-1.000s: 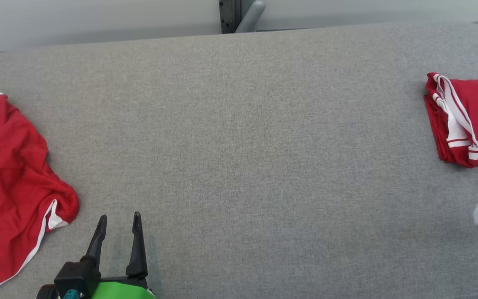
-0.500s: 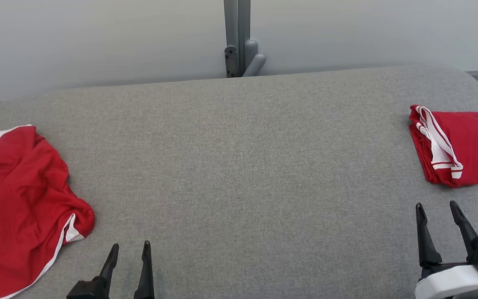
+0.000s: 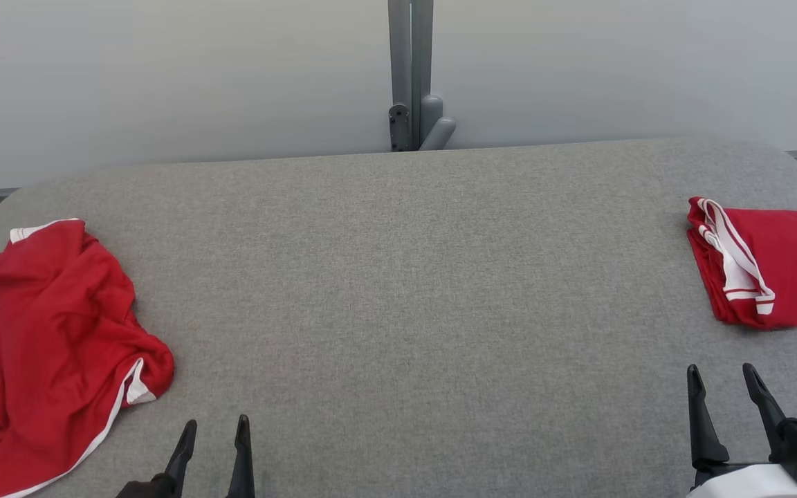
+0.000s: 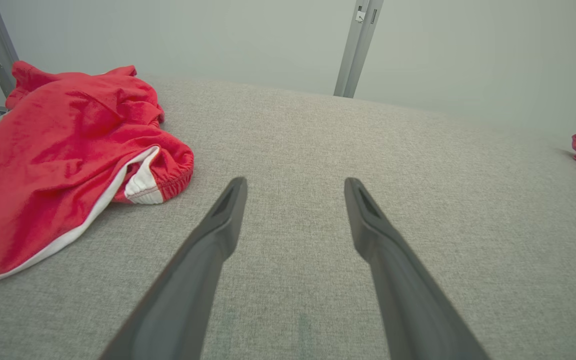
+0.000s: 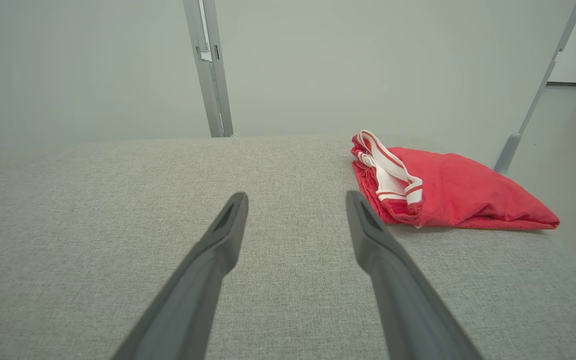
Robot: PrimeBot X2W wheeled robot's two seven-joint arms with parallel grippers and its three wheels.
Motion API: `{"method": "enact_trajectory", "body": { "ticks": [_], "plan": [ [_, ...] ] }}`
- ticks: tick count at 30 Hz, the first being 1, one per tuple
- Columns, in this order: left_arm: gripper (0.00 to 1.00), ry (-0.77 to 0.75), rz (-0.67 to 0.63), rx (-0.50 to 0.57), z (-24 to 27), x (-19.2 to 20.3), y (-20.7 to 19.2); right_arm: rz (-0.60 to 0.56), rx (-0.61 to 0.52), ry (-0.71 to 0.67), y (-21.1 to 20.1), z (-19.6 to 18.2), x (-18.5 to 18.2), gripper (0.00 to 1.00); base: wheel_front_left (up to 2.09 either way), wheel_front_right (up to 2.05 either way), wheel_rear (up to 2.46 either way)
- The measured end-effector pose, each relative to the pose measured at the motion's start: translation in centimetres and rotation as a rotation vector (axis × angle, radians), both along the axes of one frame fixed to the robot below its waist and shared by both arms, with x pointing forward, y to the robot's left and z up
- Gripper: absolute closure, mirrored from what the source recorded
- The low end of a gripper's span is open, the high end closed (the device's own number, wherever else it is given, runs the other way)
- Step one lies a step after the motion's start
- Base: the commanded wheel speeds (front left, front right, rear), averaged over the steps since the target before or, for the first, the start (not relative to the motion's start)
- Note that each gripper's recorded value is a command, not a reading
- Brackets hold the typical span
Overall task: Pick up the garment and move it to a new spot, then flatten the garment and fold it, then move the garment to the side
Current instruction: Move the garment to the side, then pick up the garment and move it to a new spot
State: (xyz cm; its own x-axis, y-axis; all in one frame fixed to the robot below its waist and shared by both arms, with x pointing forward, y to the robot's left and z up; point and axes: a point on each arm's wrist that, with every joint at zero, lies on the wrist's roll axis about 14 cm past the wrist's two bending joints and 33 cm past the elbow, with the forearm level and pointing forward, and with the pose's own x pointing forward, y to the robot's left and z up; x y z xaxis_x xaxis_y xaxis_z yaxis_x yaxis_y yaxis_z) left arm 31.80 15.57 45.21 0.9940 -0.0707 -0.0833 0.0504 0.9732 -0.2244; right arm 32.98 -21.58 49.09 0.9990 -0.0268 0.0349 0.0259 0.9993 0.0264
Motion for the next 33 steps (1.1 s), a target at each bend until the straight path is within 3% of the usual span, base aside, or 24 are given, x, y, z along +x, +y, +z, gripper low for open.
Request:
{"method": "enact_trajectory", "body": {
  "ticks": [22,33],
  "plan": [
    [0.0,-0.006,0.057,-0.008,0.2,-0.8,1.3,0.068,0.008,0.021,2.4,-0.7,0.9,0.0,0.0,0.0,0.0],
    [0.0,0.003,0.254,0.002,-0.1,-4.8,6.5,0.266,0.017,0.033,8.8,-0.9,3.0,0.0,0.0,0.0,0.0]
  ]
}}
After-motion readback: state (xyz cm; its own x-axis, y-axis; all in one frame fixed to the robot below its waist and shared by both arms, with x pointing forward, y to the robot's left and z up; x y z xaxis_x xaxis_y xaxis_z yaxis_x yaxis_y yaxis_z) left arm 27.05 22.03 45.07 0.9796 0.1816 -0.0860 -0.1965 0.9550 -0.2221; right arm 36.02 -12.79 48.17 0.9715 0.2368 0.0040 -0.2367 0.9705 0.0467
